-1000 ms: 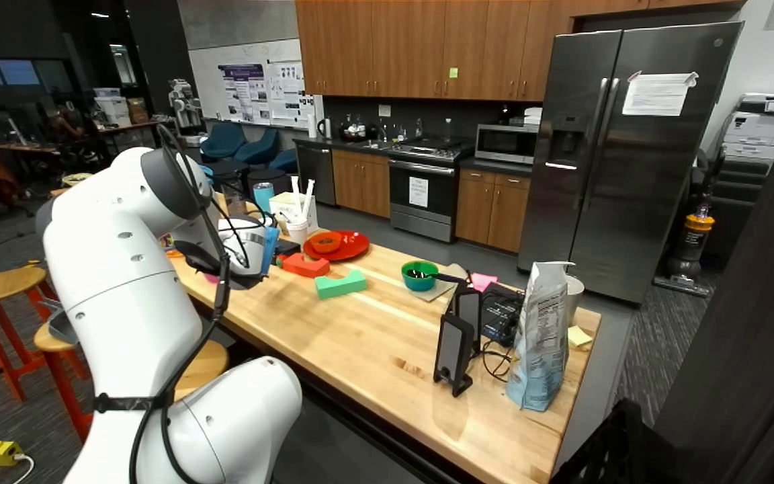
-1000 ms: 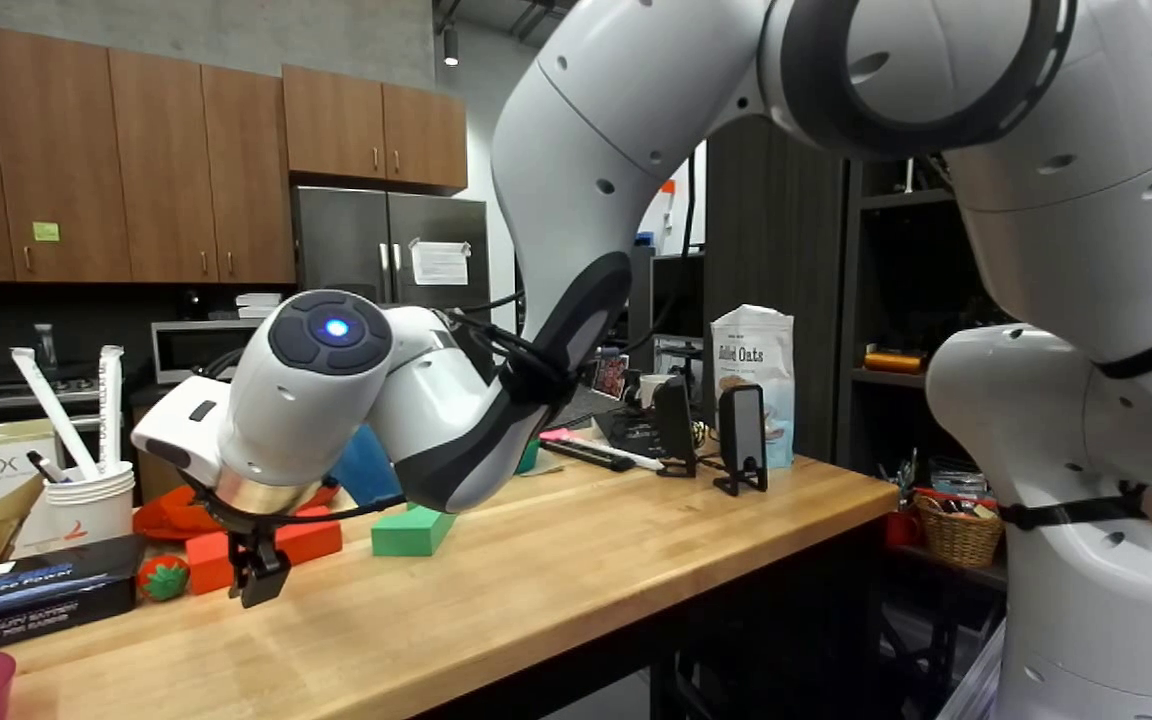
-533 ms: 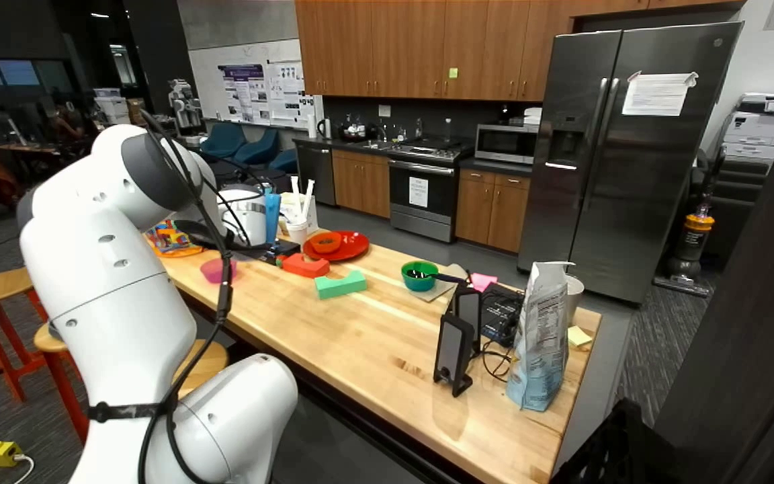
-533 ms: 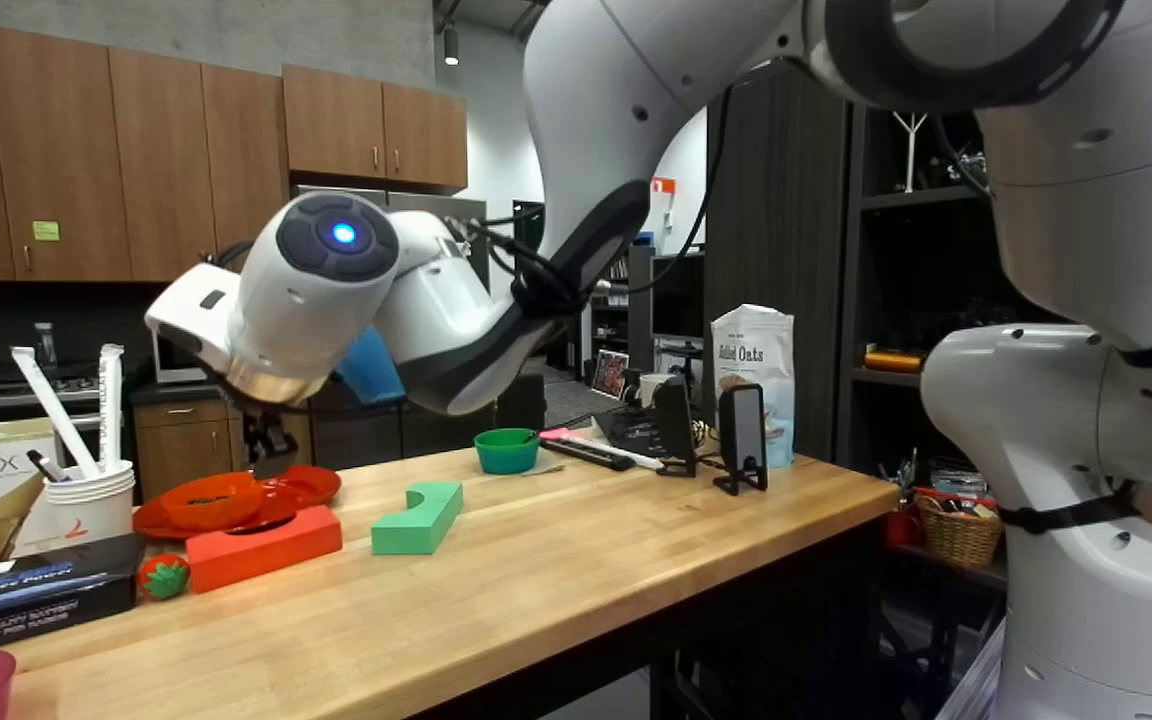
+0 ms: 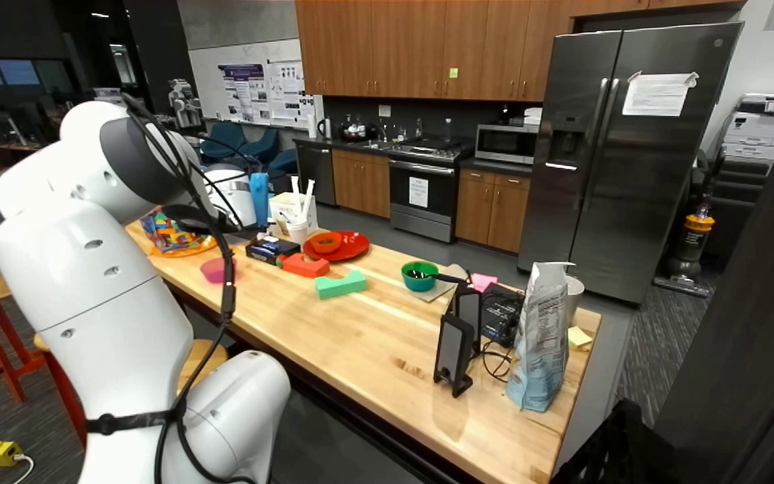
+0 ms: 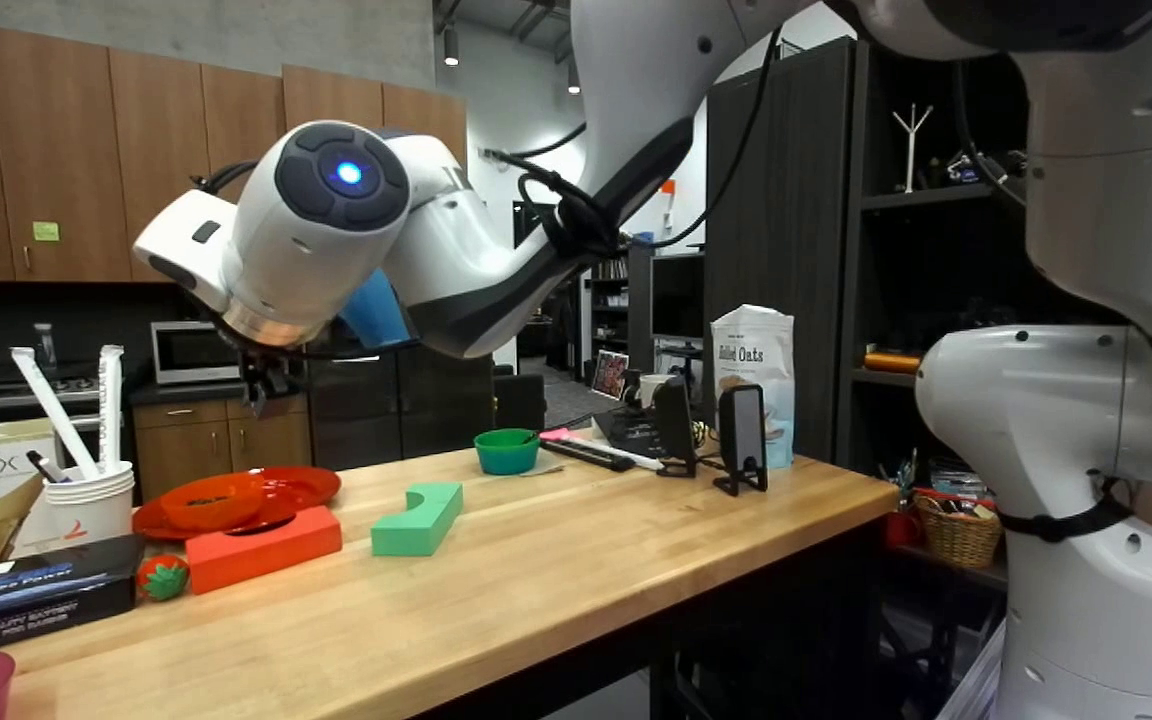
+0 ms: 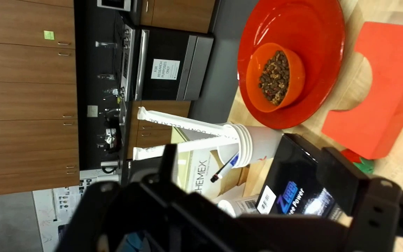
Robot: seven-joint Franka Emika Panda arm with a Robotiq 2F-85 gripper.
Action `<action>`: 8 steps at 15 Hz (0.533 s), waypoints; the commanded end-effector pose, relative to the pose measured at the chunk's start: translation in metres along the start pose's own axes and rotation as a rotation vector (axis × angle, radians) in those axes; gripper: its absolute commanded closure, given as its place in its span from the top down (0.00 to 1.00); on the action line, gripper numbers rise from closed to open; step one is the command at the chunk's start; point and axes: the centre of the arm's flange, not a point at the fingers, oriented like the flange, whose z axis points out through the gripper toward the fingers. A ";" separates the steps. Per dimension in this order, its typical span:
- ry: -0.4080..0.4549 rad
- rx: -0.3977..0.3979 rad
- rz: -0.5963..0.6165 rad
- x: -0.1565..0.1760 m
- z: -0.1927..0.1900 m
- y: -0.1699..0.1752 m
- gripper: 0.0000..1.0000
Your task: Turn the orange and green blocks to the right
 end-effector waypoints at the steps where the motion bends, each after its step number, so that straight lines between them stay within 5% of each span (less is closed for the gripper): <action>1: -0.024 0.029 -0.020 0.009 -0.031 -0.038 1.00; 8: -0.120 0.045 -0.059 0.029 -0.041 -0.065 1.00</action>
